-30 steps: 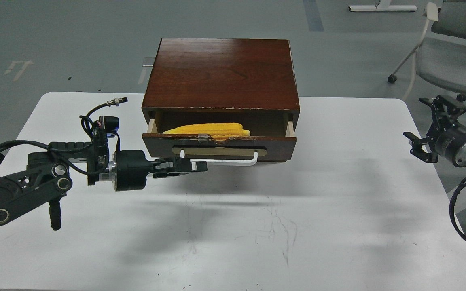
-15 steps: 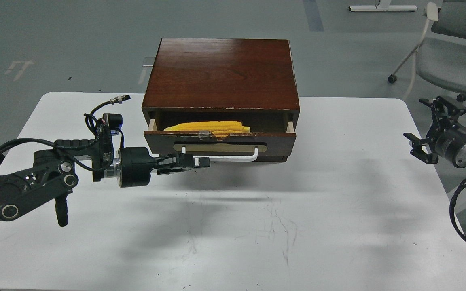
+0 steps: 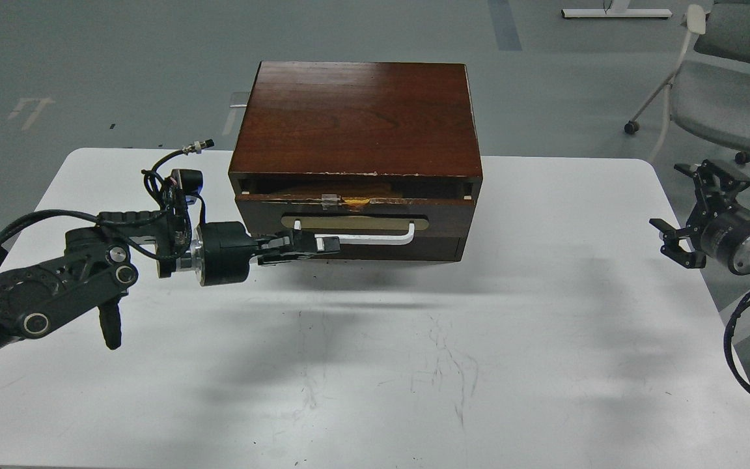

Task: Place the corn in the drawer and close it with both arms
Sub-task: 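Push the drawer front with the left gripper into the cabinet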

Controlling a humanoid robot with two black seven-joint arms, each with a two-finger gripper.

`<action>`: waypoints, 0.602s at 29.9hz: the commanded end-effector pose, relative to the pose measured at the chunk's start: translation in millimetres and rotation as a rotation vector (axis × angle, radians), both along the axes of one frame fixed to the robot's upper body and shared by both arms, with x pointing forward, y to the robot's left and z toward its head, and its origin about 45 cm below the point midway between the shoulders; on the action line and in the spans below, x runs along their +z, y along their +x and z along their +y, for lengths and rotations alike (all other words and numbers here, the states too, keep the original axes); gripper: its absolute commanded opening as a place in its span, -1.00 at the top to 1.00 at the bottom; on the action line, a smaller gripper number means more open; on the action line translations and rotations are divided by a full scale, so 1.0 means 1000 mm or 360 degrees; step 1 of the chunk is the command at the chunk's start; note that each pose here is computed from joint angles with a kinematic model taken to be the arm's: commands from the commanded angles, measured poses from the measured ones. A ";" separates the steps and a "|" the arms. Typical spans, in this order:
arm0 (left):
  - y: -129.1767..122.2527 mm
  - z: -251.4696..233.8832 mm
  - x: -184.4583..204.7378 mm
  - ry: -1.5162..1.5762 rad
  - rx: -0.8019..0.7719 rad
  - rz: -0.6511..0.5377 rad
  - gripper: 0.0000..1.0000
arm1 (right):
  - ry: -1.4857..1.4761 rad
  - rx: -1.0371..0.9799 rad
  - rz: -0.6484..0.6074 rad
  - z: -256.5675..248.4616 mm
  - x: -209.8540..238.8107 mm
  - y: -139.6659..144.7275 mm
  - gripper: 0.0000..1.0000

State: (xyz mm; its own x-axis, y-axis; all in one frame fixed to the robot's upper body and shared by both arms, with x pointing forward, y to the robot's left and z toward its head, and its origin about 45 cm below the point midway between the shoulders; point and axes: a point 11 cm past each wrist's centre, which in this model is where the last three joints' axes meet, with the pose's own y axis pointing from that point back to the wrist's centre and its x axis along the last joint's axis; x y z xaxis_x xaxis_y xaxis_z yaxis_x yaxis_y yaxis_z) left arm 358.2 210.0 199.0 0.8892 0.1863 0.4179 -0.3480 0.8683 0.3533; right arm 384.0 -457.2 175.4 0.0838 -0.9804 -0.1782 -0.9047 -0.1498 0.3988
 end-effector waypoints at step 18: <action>0.023 0.003 0.001 0.0027 0.0077 -0.0032 1.00 | 0.0000 -0.0001 0.0002 0.000 -0.001 -0.001 -0.97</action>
